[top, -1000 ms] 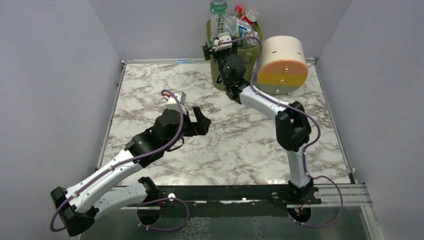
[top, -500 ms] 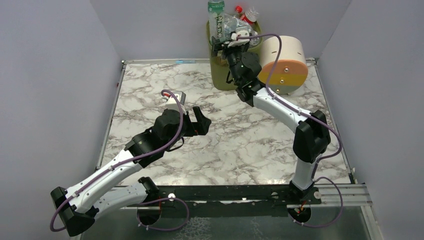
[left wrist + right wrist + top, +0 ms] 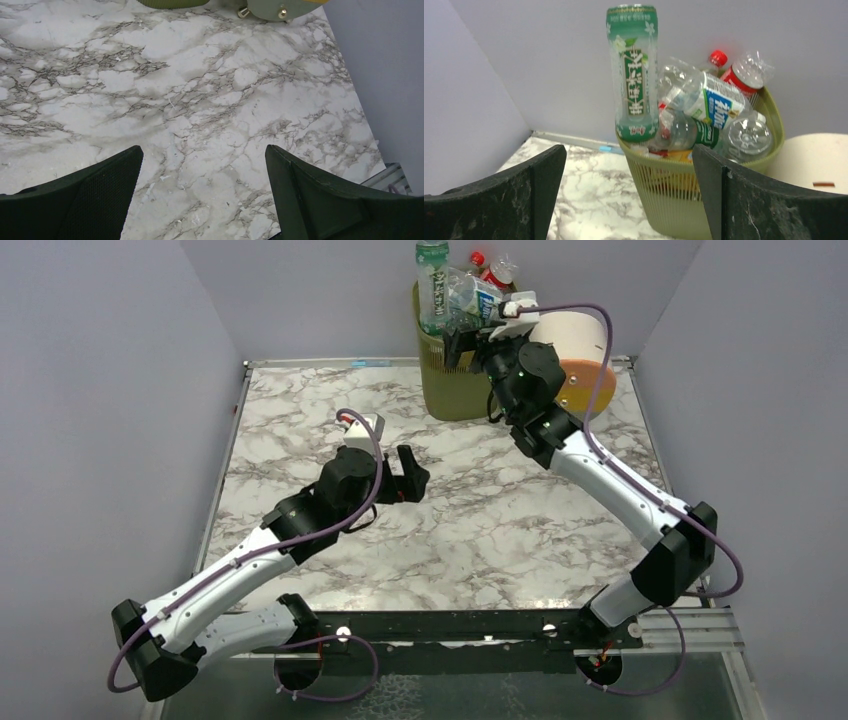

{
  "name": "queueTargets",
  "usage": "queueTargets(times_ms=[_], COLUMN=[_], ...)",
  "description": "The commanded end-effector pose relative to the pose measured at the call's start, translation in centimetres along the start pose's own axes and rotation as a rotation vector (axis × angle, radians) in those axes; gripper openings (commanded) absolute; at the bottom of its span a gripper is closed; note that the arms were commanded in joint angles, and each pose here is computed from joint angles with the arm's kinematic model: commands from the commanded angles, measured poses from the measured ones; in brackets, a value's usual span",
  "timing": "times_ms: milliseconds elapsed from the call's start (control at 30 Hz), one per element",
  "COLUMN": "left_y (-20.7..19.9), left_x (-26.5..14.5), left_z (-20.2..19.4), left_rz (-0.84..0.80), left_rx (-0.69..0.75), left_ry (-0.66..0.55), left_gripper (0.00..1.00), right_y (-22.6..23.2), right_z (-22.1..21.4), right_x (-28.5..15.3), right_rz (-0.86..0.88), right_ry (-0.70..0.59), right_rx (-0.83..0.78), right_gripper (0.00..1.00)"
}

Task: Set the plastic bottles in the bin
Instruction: Place the plastic bottle in the trash bin, then reset both arms

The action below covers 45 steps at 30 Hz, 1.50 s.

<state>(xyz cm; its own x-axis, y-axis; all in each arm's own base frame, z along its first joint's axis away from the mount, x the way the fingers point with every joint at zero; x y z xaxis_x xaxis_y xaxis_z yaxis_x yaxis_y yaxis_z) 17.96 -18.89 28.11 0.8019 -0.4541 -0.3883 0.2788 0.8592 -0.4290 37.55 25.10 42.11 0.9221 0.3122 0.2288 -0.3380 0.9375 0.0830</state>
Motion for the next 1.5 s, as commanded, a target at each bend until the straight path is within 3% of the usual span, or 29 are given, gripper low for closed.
queueTargets(times_ms=[0,167,333,467,600,1000,1467], left_y=[-0.8,0.1,3.7,7.4,10.2,21.1,27.4], left_x=[1.4,4.2,7.1,9.2,10.7,9.5,11.2], left_z=[1.8,2.1,2.6,2.4,2.0,-0.3,-3.7], left_rz=[-0.018,0.01,0.139,0.243,0.313,0.581,0.559], left_rx=[0.042,0.048,0.003,0.03,0.152,0.225,0.256], left_ry=[-0.048,-0.05,-0.076,-0.123,-0.189,-0.303,-0.238], left_gripper=[0.99,0.99,0.99,0.99,0.99,0.99,0.99], right_y=[-0.1,-1.8,-4.3,-9.7,-14.1,-20.1,-22.5], right_z=[-1.7,-3.6,-6.6,-11.3,-15.5,-19.5,-24.5], right_x=[-3.4,-6.8,-9.2,-10.3,-12.7,-17.8,-18.8], right_rz=[0.053,-0.011,0.005,-0.063,-0.236,-0.559,-0.655], right_ry=[0.148,0.246,0.356,0.503,0.557,0.406,0.389], right_rx=[0.006,-0.012,0.029,0.153,0.174,0.047,-0.082], right_gripper=[0.99,0.99,0.99,0.99,0.99,0.99,0.99])
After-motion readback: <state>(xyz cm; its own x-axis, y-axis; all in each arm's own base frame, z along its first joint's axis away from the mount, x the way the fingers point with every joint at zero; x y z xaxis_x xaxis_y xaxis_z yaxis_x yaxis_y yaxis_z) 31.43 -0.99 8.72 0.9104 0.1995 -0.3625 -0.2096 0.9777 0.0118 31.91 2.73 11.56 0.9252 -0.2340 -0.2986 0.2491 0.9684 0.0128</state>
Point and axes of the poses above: each gripper's point midway between its finger pads, its own x axis out along the fingers, its own y axis along the line the jaws close on, z = x × y, the point moved 7 cm from there along -x, back along the fingers, and after that the axes turned 1 degree about -x, right-handed, at the moved point
